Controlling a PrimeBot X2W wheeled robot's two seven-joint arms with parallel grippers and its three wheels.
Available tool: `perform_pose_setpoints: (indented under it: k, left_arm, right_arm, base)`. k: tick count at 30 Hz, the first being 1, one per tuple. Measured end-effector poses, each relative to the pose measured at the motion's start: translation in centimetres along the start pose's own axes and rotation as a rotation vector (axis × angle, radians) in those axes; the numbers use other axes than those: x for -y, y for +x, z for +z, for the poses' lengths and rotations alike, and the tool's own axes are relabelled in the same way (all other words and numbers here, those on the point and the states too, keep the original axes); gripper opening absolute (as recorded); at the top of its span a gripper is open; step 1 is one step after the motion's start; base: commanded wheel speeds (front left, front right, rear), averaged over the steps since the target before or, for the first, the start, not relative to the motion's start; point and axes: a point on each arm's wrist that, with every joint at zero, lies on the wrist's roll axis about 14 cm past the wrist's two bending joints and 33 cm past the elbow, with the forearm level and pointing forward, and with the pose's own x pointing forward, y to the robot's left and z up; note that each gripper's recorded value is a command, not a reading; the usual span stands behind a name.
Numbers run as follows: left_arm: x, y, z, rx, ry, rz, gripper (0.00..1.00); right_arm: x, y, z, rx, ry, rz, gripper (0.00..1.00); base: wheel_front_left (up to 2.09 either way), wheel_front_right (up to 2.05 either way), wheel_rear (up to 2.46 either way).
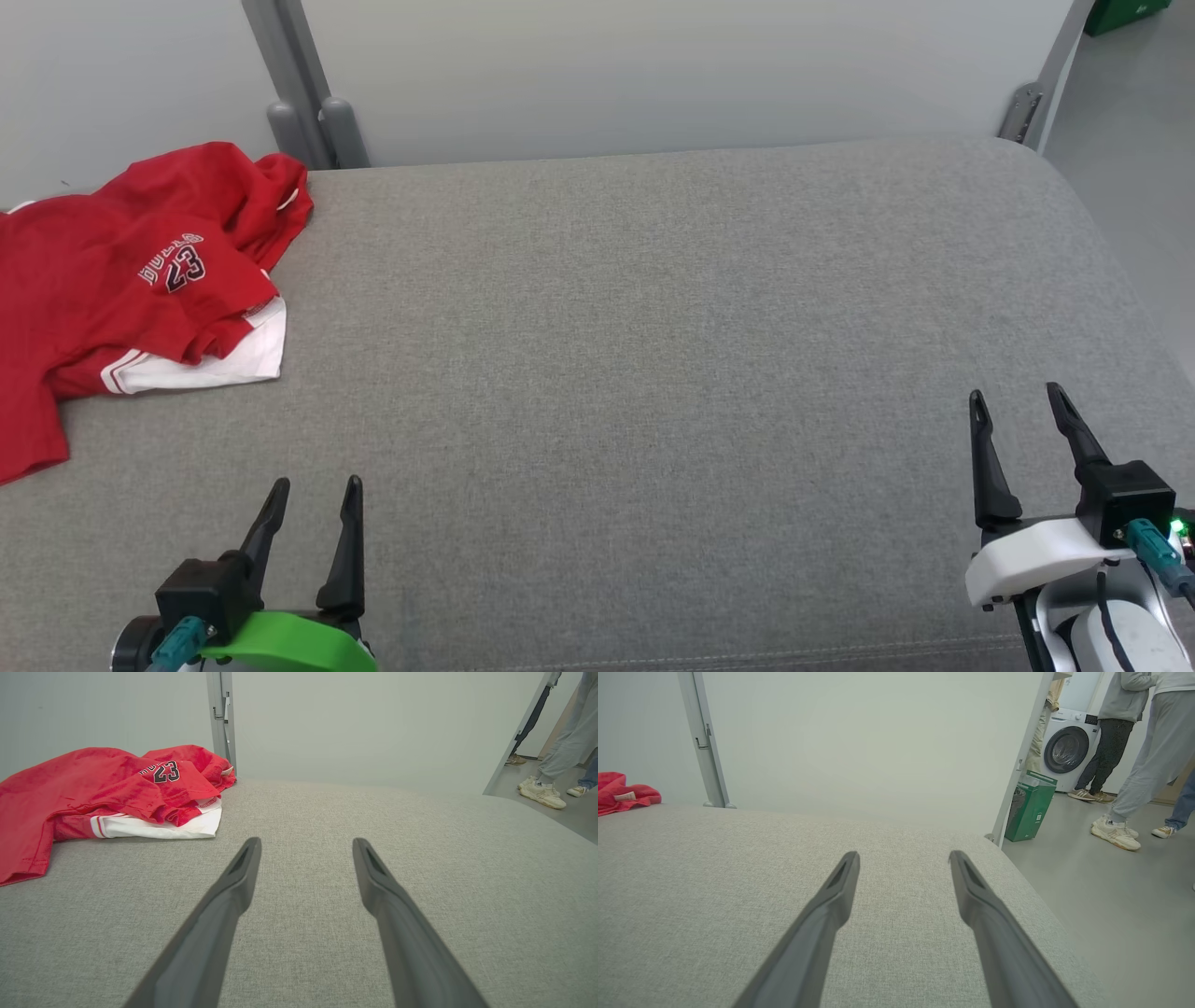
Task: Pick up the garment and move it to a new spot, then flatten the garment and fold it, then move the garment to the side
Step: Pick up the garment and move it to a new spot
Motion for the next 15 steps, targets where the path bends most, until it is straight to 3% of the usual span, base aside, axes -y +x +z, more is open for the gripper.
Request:
perform_pose_setpoints:
  k: [8,15]
  left_arm:
    - [-0.5,-0.9,-0.2,-0.004,0.005,0.028,1.0]
    - [-2.4,-2.3,0.3,0.012,0.007,0.097,1.0]
  right_arm:
    - [-0.9,0.8,-0.1,0.0,0.003,0.029,1.0]
    - [-3.6,1.8,0.2,0.009,0.012,0.12,1.0]
  base:
    - [0.0,0.0,0.0]
    - [0.0,0.0,0.0]
